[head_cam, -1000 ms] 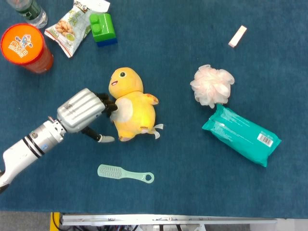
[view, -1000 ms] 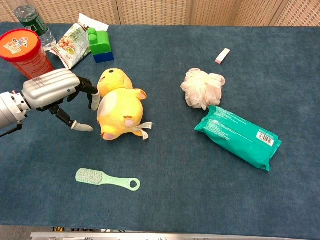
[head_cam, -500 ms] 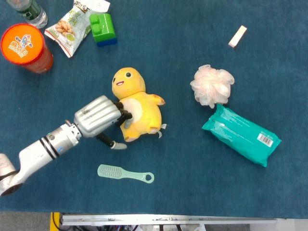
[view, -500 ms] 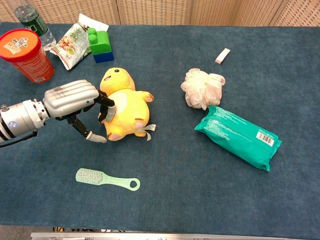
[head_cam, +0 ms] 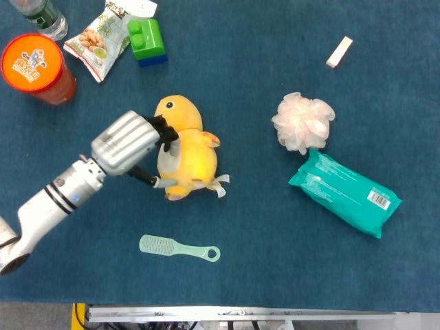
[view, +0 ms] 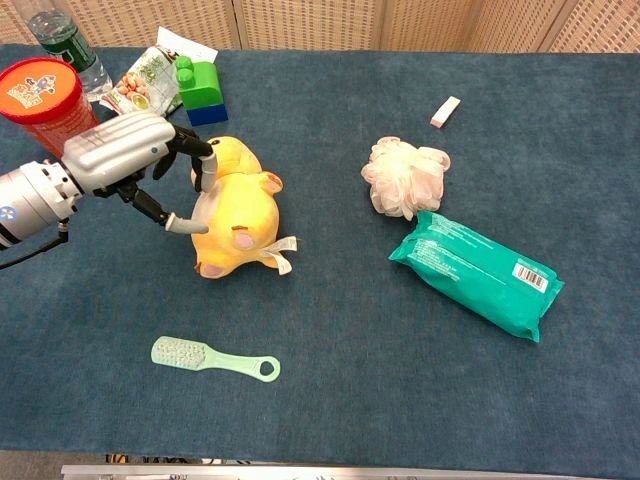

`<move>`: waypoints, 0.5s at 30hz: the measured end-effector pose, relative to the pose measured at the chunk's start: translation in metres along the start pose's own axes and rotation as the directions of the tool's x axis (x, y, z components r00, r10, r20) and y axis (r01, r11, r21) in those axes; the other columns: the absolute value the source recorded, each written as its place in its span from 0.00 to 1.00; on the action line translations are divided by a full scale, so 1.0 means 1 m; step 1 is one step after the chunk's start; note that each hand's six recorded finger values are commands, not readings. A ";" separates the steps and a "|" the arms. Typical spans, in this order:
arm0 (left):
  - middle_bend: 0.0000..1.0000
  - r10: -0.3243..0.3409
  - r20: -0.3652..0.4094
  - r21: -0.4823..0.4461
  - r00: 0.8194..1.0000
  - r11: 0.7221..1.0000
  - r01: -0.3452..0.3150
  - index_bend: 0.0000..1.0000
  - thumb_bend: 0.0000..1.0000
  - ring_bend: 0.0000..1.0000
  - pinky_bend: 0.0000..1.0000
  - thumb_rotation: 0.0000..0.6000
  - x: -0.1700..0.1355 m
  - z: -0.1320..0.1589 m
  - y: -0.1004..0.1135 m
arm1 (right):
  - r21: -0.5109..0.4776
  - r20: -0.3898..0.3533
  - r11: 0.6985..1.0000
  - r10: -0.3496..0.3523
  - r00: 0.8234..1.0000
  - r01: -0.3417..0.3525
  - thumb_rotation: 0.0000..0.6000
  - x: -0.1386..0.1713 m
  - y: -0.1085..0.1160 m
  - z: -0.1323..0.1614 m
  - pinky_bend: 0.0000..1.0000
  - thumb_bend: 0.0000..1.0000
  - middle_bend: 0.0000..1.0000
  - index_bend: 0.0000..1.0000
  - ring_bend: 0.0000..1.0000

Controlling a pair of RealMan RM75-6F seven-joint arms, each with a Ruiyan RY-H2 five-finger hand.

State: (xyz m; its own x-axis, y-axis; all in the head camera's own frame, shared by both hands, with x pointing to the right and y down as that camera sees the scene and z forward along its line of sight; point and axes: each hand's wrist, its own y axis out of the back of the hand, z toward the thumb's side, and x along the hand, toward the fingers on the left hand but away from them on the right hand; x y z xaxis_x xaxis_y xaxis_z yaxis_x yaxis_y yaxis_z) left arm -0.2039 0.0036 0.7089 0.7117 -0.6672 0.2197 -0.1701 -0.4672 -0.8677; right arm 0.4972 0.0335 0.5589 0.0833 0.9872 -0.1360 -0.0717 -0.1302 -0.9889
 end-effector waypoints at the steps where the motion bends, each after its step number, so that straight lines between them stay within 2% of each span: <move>1: 0.54 0.012 -0.009 0.003 1.000 1.000 -0.012 0.51 0.03 0.42 0.68 0.71 -0.004 -0.002 0.004 | -0.002 -0.001 1.000 0.001 1.000 -0.001 1.00 -0.001 0.000 0.000 0.27 0.05 0.29 0.24 0.16; 7: 0.50 0.091 -0.057 0.030 0.994 0.996 -0.089 0.48 0.03 0.40 0.68 0.99 -0.026 -0.009 0.021 | -0.009 -0.004 1.000 0.018 1.000 -0.018 1.00 -0.003 -0.005 0.000 0.27 0.05 0.30 0.24 0.16; 12: 0.47 0.154 -0.142 0.068 0.978 0.987 -0.146 0.46 0.03 0.38 0.64 1.00 -0.051 -0.018 0.035 | -0.013 -0.004 1.000 0.028 1.000 -0.028 1.00 -0.005 -0.007 -0.001 0.27 0.05 0.29 0.24 0.16; 15: 0.47 0.204 -0.217 0.083 0.955 0.978 -0.190 0.45 0.03 0.38 0.62 1.00 -0.073 -0.026 0.045 | -0.014 -0.002 0.999 0.033 0.999 -0.033 1.00 -0.007 -0.009 -0.003 0.27 0.05 0.29 0.24 0.16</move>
State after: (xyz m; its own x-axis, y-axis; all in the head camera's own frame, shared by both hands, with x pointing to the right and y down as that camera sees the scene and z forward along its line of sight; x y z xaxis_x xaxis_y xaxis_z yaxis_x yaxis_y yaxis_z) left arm -0.2815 0.0165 0.6650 0.4972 -0.8579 0.1296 -0.2448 -0.2820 -0.9276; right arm 0.5002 0.0273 0.5682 0.0826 0.9821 -0.1691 -0.0607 -0.1644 -0.9845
